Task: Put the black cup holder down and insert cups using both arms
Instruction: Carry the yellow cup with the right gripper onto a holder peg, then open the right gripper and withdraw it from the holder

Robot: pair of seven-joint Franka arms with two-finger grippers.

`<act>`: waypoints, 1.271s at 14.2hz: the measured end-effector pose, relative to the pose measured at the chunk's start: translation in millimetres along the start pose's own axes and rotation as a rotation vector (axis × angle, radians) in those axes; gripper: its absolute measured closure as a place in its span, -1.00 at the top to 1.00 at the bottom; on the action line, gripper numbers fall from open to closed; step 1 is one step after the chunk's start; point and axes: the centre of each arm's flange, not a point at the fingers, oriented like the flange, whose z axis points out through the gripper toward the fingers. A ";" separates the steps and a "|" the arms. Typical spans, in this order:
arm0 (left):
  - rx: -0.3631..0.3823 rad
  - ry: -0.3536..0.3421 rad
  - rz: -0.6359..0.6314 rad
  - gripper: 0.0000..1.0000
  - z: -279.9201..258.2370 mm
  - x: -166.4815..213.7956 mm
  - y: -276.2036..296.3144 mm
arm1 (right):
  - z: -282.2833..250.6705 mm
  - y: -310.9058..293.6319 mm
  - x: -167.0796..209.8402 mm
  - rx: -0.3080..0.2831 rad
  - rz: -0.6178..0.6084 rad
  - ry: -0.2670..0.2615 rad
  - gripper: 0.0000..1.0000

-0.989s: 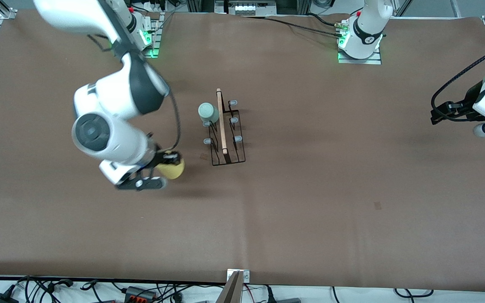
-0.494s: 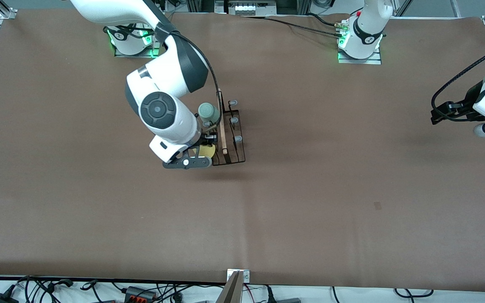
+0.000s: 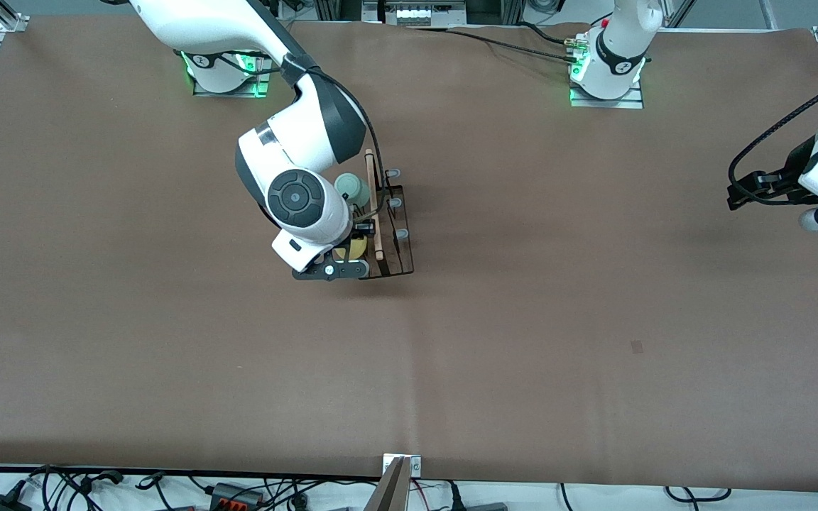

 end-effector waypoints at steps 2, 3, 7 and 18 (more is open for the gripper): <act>0.000 0.000 -0.002 1.00 0.1 0.1 -1.0 | 5.6 -1.6 -0.7 -0.006 0.001 -0.010 0.32; 0.000 0.000 -0.002 1.00 0.1 0.1 -1.1 | 10.9 -2.3 0.1 -0.010 0.003 -0.017 0.32; 0.000 -0.002 -0.002 1.00 0.2 -0.1 -1.1 | 36.6 -6.3 4.5 -0.024 0.010 -0.042 0.61; 0.000 -0.004 -0.004 1.00 0.5 -0.3 -2.0 | -148.6 192.4 28.6 0.079 0.239 0.147 1.00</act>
